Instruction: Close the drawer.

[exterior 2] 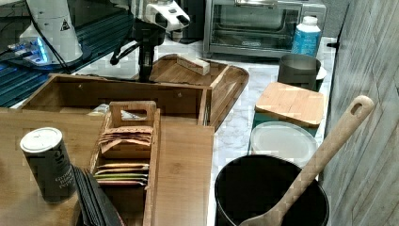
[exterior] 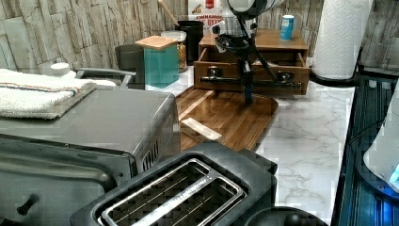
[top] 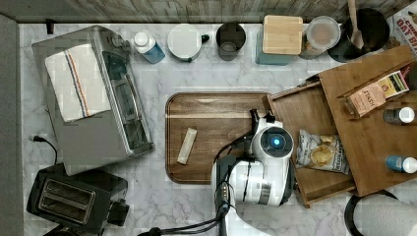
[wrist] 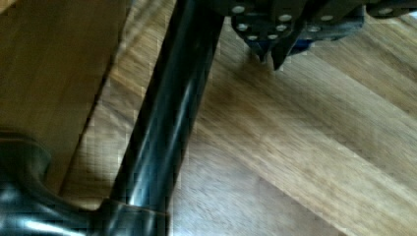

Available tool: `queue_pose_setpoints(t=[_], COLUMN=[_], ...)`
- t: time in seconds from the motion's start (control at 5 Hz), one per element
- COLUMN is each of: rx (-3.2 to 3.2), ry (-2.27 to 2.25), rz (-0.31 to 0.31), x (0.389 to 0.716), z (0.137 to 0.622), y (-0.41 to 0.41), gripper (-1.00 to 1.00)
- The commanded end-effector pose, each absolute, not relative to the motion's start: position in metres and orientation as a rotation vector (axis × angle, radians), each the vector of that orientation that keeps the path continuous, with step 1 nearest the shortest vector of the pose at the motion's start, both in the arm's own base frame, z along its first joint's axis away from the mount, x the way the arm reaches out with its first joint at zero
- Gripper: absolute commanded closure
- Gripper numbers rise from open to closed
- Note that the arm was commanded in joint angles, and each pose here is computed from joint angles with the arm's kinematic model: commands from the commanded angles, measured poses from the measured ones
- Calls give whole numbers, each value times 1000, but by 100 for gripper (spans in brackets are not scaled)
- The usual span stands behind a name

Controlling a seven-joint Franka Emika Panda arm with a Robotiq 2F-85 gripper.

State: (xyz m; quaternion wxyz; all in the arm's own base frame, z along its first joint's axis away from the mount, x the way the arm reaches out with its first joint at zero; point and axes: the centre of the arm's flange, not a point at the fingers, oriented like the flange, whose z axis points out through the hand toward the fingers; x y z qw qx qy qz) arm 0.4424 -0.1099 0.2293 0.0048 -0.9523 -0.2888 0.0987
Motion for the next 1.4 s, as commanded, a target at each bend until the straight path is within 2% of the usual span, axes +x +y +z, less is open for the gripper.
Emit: queue_pose_setpoints(t=[0.2, 0.4, 0.6, 1.0, 1.2, 1.4], rx=[-3199, -3182, -3237, -3423, -3410, -3375], ry=[-795, -806, -775, -583, -633, -714], rz=[-68, -122, -147, -123, -173, -172], x=[488, 491, 488, 477, 483, 502], z=[362, 343, 336, 366, 364, 365], y=[-276, -306, -320, -338, -356, -377], gripper=[100, 100, 100, 100, 100, 100])
